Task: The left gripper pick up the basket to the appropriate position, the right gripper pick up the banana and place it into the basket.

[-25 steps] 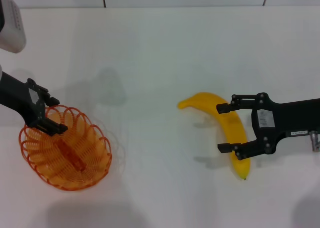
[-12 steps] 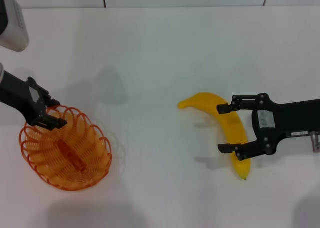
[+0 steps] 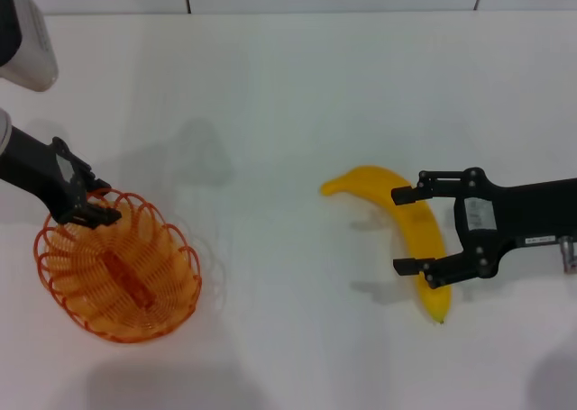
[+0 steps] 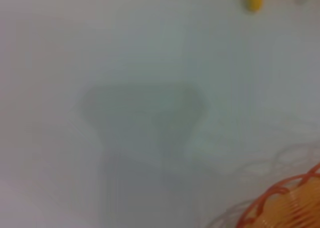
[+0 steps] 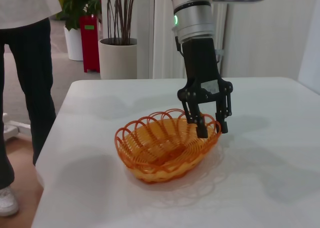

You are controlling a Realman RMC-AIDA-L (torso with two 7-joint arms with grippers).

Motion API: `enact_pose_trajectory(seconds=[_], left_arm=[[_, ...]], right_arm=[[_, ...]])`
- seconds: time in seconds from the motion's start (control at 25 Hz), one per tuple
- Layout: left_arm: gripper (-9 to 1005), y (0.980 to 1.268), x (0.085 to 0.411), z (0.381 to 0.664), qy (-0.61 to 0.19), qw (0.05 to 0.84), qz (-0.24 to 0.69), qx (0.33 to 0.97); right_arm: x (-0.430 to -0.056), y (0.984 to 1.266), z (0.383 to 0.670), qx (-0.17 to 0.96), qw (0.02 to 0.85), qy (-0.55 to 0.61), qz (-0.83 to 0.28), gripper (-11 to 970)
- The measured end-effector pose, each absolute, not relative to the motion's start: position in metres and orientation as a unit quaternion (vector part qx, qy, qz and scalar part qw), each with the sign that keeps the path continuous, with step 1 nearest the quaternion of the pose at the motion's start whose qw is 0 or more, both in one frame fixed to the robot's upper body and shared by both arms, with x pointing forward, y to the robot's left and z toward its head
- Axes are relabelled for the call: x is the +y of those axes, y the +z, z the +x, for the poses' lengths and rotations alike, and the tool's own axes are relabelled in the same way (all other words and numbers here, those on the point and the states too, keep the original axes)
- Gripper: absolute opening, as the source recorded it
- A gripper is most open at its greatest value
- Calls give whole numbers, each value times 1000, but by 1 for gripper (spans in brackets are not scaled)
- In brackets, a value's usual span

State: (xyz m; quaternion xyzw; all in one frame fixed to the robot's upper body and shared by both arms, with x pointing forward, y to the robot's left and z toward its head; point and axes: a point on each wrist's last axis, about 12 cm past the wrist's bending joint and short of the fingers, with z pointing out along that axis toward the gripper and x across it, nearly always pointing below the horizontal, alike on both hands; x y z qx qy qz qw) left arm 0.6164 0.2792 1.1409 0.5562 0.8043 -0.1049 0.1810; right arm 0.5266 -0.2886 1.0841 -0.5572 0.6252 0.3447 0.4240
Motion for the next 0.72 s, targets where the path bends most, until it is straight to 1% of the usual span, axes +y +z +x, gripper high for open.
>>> enact_pose_trajectory(seconds=[0.16, 0.48, 0.68, 0.72], left_arm=[[432, 1140, 276, 617, -94, 168, 558, 807], [196, 1139, 276, 618, -88, 166, 553, 812], [114, 1141, 275, 619, -88, 169, 552, 812], [111, 1141, 275, 619, -88, 169, 551, 813]], right_arm=[[-289, 1084, 527, 626, 424, 344, -557, 808], [-290, 1083, 526, 629, 424, 341, -555, 804], [-290, 1083, 526, 629, 424, 341, -555, 801], [-290, 1083, 526, 629, 424, 341, -555, 801]])
